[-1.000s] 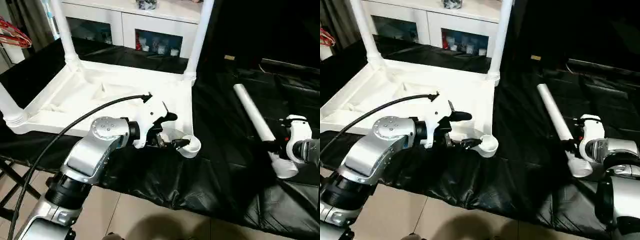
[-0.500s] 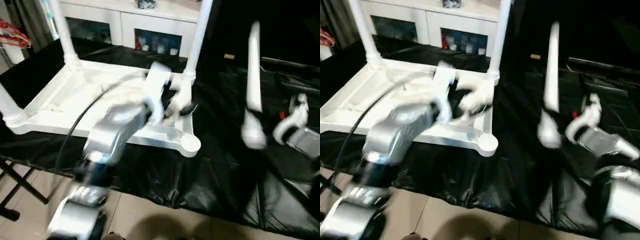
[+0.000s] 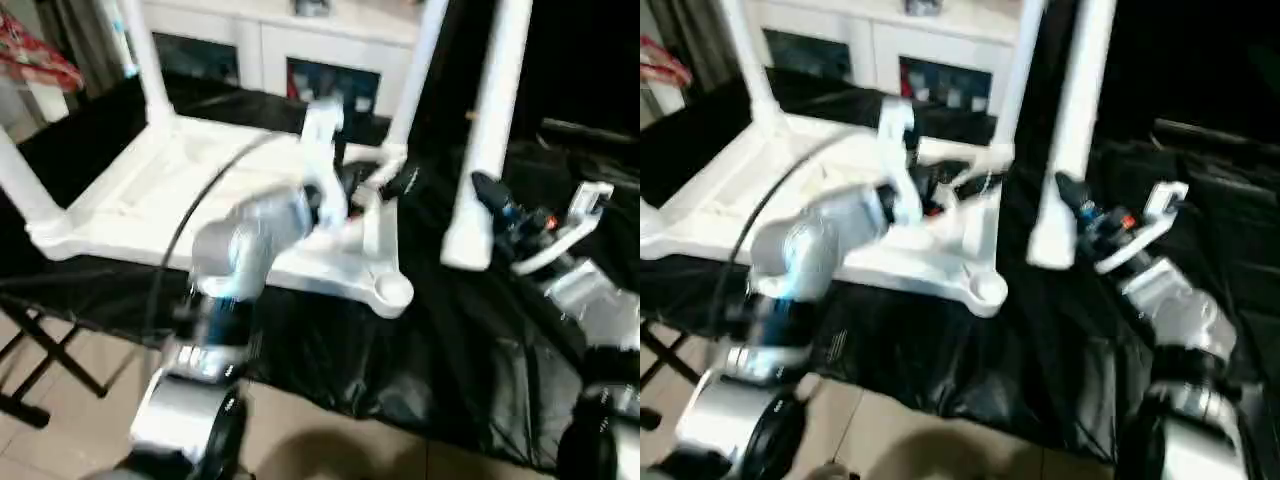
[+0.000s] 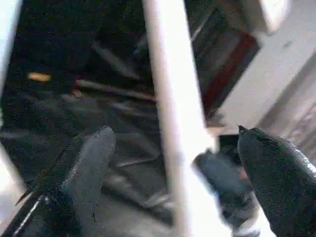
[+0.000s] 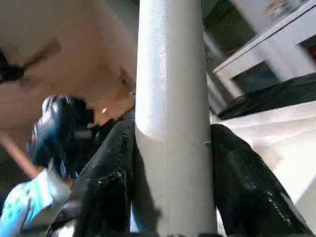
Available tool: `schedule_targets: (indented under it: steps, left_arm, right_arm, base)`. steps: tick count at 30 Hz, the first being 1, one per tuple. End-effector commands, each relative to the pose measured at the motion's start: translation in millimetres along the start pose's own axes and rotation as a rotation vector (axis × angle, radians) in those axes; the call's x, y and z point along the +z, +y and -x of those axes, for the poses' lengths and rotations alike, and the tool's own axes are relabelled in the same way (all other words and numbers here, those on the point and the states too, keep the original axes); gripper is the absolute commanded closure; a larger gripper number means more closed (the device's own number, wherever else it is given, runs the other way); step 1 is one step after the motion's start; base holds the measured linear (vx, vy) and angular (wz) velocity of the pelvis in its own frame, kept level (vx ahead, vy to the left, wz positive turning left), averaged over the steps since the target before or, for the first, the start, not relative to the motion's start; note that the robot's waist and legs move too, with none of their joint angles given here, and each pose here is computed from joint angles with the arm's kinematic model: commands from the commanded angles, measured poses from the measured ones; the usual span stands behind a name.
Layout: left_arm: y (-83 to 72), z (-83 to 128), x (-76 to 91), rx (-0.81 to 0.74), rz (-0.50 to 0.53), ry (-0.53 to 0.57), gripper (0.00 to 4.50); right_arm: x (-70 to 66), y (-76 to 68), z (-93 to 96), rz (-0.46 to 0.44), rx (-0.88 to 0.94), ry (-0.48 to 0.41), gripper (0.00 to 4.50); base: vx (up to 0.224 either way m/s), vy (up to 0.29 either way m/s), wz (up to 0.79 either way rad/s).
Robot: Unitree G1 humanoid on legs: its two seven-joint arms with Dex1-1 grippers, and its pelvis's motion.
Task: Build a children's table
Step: Pick table leg
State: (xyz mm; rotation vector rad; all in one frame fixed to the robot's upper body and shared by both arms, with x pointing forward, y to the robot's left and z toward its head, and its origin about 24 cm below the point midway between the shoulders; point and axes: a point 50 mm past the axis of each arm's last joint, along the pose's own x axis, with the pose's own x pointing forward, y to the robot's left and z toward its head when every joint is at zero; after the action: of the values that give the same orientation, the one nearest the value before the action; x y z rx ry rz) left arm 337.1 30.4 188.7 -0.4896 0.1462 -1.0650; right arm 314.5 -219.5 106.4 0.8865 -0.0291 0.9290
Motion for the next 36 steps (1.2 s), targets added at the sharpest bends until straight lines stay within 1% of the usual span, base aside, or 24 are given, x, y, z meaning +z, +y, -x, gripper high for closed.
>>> schedule_targets:
  steps: [1, 5, 9, 11, 14, 18, 19, 20, 22, 23, 24, 25, 26, 27, 28, 29, 31, 32, 33, 34, 36]
  left_arm:
    - [-9.6, -3, 7.4, -0.072, 0.061, -0.035, 0.0]
    - [-9.9, -5, 4.3, -0.068, 0.064, -0.01, 0.0]
    - [-6.6, -9, -4.2, -0.015, 0.083, 0.042, 0.0]
    - [-5.3, -10, -5.6, 0.004, 0.093, 0.046, 0.0]
    - [-3.1, -11, -5.7, 0.033, 0.103, 0.045, 0.0]
    - [-1.6, -12, -0.8, 0.062, 0.125, 0.016, 0.0]
    - [-1.4, -12, 0.3, 0.067, 0.126, 0.01, 0.0]
    - [-1.2, -12, 1.5, 0.075, 0.126, 0.005, 0.28]
    - [-1.3, -12, 3.9, 0.085, 0.126, -0.002, 0.34]
    - [-1.3, -12, 4.2, 0.088, 0.125, -0.003, 0.52]
    - [0.0, -13, 6.1, 0.116, 0.12, -0.012, 0.52]
    - [0.0, -13, 6.1, 0.116, 0.12, -0.012, 0.66]
    - [1.4, -14, 7.1, 0.138, 0.12, -0.018, 0.76]
    - [2.3, -14, 7.7, 0.149, 0.122, -0.021, 0.83]
    - [3.2, -14, 8.0, 0.16, 0.122, -0.023, 0.83]
    - [7.7, -15, 9.4, 0.211, 0.116, -0.033, 0.98]
    - [13.4, -15, 11.6, 0.285, 0.12, -0.057, 1.2]
    - [15.3, -15, 12.4, 0.31, 0.124, -0.066, 1.25]
    - [18.9, -15, 13.9, 0.353, 0.131, -0.085, 1.31]
    - [21.3, -14, 15.0, 0.381, 0.136, -0.097, 1.41]
    - [23.7, -14, 15.9, 0.406, 0.134, -0.104, 1.62]
  right_arm:
    - [-2.4, 9.2, -4.5, 0.008, 0.052, 0.033, 2.66]
    - [-8.9, 14.0, -8.0, 0.007, 0.072, 0.079, 2.66]
    - [-14.7, 23.8, -12.6, 0.004, 0.115, 0.121, 2.66]
    - [-15.7, 25.5, -14.3, 0.006, 0.121, 0.13, 2.66]
    - [-16.9, 26.8, -16.2, 0.011, 0.124, 0.14, 2.66]
    - [-20.9, 28.9, -22.8, 0.051, 0.107, 0.183, 2.66]
    - [-23.4, 29.5, -25.0, 0.069, 0.1, 0.203, 2.66]
    - [-26.1, 30.1, -27.3, 0.088, 0.093, 0.225, 2.66]
    - [-32.7, 29.6, -34.5, 0.153, 0.056, 0.277, 2.66]
    - [-33.9, 29.7, -36.2, 0.165, 0.05, 0.286, 2.66]
    - [-41.3, 30.1, -47.5, 0.24, 0.012, 0.33, 2.66]
    - [-41.3, 30.1, -47.5, 0.24, 0.012, 0.33, 2.66]
    - [-45.8, 30.5, -55.3, 0.281, -0.013, 0.348, 2.66]
    - [-48.6, 30.4, -60.4, 0.298, -0.034, 0.357, 2.66]
    - [-49.9, 29.9, -63.3, 0.31, -0.051, 0.359, 2.66]
    - [-54.6, 27.4, -75.0, 0.376, -0.128, 0.364, 2.66]
    - [-57.6, 26.3, -88.2, 0.504, -0.209, 0.35, 2.66]
    - [-58.3, 26.4, -91.8, 0.538, -0.231, 0.343, 2.66]
    - [-62.1, 32.5, -97.4, 0.576, -0.2, 0.344, 2.66]
    - [-65.3, 37.1, -101.1, 0.593, -0.175, 0.343, 2.66]
    - [-68.6, 41.6, -105.2, 0.591, -0.161, 0.332, 2.66]
  base:
    - [0.0, 0.0, 0.0]
    - [0.0, 0.0, 0.0]
    - [0.0, 0.0, 0.0]
    - [0.0, 0.0, 0.0]
    - [0.0, 0.0, 0.0]
    - [0.0, 0.0, 0.0]
    - [0.0, 0.0, 0.0]
    - [0.0, 0.0, 0.0]
    - [0.0, 0.0, 0.0]
    - [0.0, 0.0, 0.0]
    - [0.0, 0.0, 0.0]
    - [0.0, 0.0, 0.0]
    - [0.0, 0.0, 0.0]
    - [0.0, 0.0, 0.0]
    - [0.0, 0.0, 0.0]
    - [0.0, 0.0, 0.0]
    - [0.0, 0.0, 0.0]
    - [0.0, 0.0, 0.0]
    - [0.0, 0.0, 0.0]
    - [0.0, 0.0, 0.0]
    - [0.0, 0.0, 0.0]
